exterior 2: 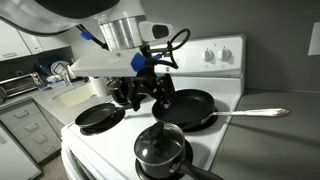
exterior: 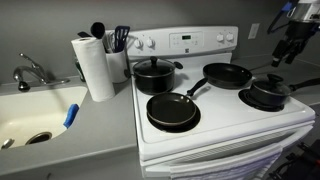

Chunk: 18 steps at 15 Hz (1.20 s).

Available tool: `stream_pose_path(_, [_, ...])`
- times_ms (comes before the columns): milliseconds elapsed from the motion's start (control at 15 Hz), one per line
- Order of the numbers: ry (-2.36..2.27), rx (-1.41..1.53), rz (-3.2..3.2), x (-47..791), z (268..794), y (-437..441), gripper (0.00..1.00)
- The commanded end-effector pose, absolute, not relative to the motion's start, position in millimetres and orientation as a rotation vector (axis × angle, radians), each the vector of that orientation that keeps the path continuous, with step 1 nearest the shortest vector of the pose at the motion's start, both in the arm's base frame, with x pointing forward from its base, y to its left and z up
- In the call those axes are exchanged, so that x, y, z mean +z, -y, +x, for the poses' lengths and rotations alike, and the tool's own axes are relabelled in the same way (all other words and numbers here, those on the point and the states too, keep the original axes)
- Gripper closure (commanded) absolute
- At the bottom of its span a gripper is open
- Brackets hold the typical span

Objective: Remove the lid from the pot on the bottom right stove plate

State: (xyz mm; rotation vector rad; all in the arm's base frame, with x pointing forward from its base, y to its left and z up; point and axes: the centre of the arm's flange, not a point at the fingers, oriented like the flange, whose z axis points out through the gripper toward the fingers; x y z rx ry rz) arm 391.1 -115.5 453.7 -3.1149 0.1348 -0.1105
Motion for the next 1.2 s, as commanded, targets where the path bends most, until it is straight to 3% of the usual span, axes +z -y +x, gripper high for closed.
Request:
stream_pose_path(0, [-0.064,-0.245,-2.975,438.8,386.8,130.9,0.00])
stream_pose_path(1133, [0.026,-0.137,-3.086,369.3,377.9,130.2,0.00])
